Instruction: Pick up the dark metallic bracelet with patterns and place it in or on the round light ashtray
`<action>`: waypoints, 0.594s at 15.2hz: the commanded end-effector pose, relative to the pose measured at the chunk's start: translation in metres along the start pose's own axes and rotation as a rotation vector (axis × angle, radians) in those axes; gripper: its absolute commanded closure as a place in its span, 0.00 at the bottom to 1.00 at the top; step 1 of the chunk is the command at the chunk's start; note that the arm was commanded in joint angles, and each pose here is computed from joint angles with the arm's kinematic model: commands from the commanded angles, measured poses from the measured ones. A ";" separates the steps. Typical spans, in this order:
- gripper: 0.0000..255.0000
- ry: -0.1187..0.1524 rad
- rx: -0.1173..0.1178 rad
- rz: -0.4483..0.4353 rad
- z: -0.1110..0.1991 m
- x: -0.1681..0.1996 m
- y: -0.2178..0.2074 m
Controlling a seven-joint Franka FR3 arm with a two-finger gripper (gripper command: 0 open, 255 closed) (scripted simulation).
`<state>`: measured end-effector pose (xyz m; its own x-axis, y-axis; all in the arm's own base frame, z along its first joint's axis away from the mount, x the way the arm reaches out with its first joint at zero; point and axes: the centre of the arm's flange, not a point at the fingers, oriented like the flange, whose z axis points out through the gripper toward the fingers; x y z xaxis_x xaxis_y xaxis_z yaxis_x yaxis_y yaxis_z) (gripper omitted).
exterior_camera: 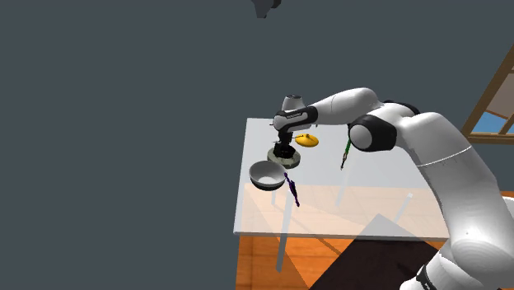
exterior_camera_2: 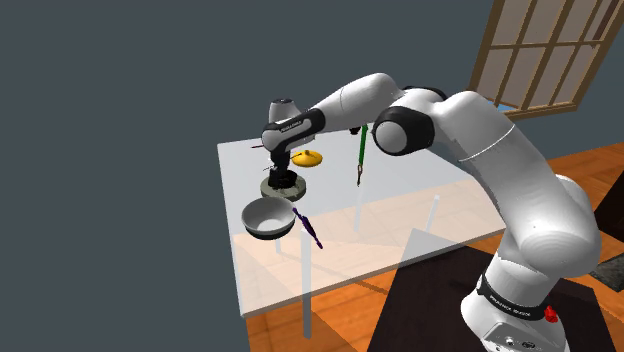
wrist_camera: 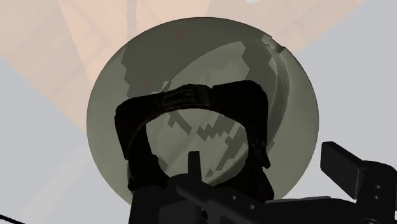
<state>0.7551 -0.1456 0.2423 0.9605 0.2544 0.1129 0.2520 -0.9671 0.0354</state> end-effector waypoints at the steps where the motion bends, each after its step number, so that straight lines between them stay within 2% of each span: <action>1: 0.00 0.000 0.000 0.000 -0.024 0.000 -0.002; 2: 0.00 0.000 0.000 0.000 -0.035 0.000 -0.002; 9: 0.00 0.000 0.000 0.000 -0.035 0.000 -0.002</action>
<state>0.7506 -0.1439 0.2768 0.9604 0.2544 0.1134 0.2520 -0.9671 0.0354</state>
